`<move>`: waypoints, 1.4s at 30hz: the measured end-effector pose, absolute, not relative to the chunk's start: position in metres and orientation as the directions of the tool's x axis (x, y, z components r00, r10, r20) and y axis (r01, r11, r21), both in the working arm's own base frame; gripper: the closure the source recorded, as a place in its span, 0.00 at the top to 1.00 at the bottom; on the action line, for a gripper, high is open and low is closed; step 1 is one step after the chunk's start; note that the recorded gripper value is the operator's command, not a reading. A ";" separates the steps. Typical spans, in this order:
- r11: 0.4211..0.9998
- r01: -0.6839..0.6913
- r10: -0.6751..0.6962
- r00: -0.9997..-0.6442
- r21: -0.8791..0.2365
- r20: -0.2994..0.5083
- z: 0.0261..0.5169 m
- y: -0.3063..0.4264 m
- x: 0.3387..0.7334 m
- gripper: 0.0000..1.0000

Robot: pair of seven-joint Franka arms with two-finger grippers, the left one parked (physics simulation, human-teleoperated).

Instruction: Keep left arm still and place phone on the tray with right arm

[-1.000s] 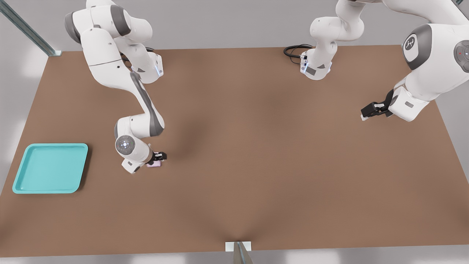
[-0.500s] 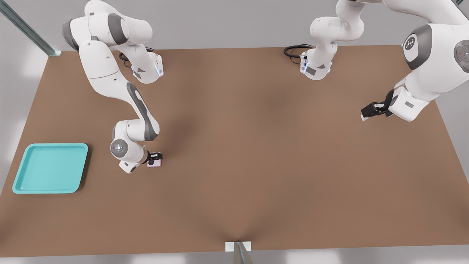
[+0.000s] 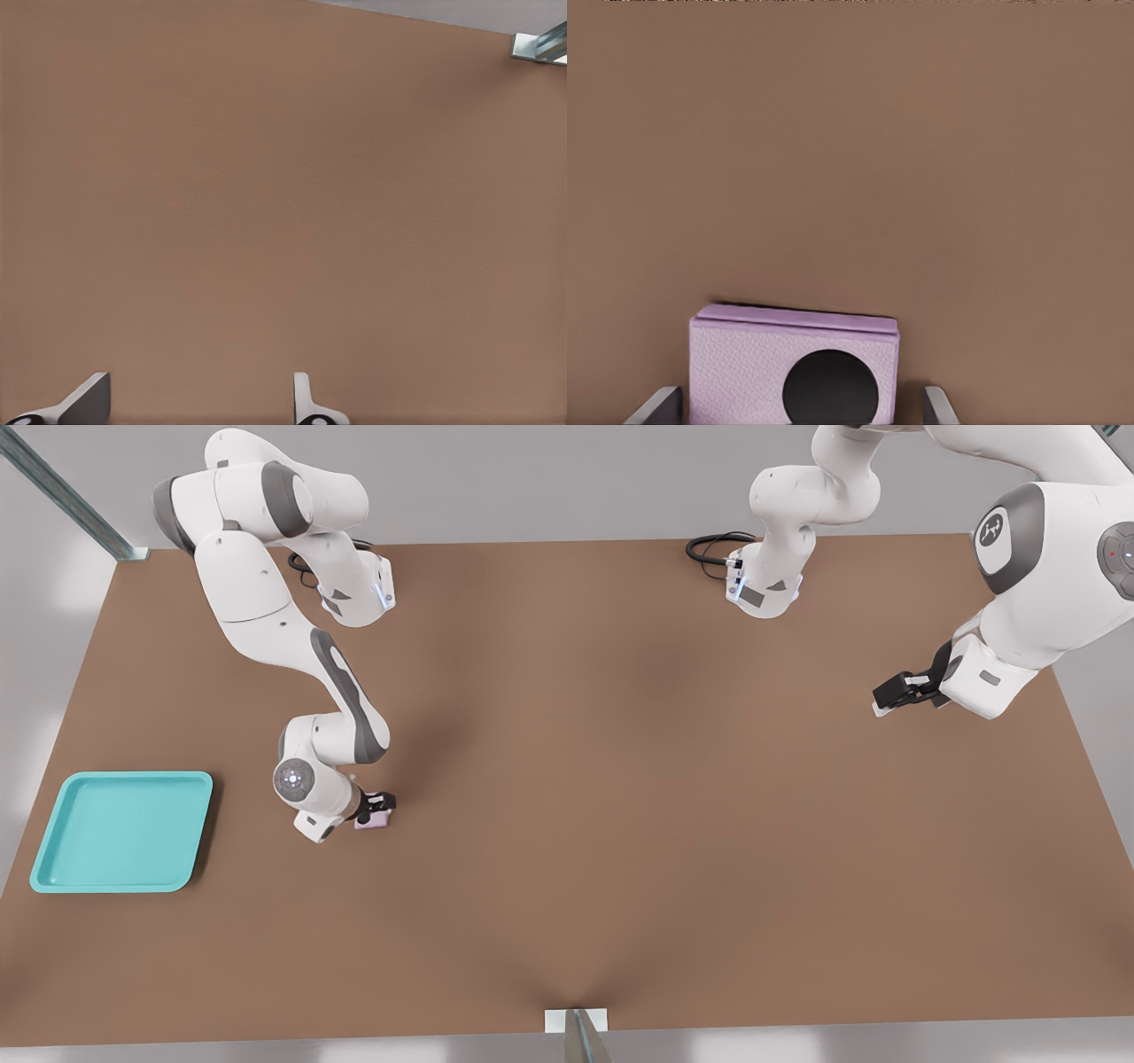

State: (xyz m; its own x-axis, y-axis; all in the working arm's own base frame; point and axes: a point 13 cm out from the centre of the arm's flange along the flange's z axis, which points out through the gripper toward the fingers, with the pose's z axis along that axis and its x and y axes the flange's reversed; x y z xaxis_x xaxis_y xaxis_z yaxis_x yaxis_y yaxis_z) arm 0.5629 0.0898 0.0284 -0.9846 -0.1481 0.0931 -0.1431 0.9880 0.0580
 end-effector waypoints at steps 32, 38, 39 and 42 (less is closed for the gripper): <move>0.997 -0.022 -0.019 -0.999 0.073 -0.047 0.112 -0.110 0.593 0.72; 0.999 0.019 0.024 -0.996 0.050 -0.085 0.103 -0.257 0.593 0.80; 0.999 0.008 0.012 -0.996 0.043 -0.092 0.099 -0.274 0.597 1.00; 0.997 -0.066 -0.060 -0.989 0.046 -0.133 0.091 -0.315 0.610 1.00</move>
